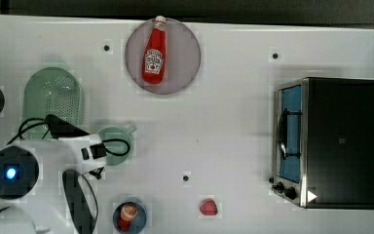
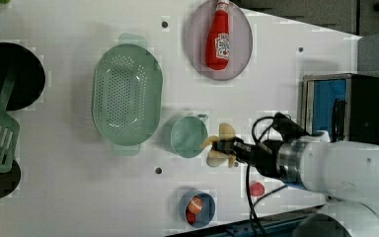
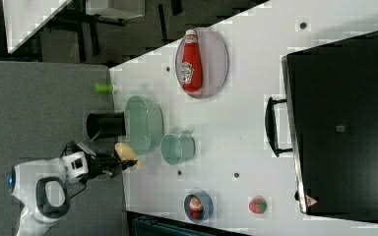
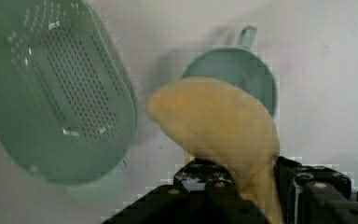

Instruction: Pick Banana and place it in mug.

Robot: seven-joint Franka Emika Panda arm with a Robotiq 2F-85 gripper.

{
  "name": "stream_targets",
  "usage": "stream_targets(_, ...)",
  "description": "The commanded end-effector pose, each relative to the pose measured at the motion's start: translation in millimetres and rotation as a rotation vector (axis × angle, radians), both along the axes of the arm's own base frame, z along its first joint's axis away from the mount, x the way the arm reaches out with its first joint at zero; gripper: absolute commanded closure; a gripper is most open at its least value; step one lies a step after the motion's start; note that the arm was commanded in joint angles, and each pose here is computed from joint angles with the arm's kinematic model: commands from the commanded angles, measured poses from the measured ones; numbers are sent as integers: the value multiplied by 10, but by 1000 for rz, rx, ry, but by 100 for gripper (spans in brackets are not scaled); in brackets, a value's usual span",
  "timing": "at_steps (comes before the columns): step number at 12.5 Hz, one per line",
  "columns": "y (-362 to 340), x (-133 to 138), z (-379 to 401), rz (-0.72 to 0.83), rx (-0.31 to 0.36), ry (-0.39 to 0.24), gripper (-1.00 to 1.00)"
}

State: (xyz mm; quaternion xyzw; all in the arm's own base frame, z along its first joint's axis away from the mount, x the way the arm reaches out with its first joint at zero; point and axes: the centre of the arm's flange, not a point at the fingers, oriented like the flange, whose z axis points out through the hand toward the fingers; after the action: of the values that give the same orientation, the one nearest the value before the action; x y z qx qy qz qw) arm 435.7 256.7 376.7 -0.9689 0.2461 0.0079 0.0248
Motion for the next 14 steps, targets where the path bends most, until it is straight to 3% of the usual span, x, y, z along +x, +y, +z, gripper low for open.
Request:
stream_targets(1,-86,84,-451,-68,-56,21,37)
stream_targets(5,-93,165,-772,-89,-22,30,33)
stream_targets(11,-127,196,-845,-103,-7,17,-100)
stream_targets(14,-239,367,-599,-140,11,-37,-100)
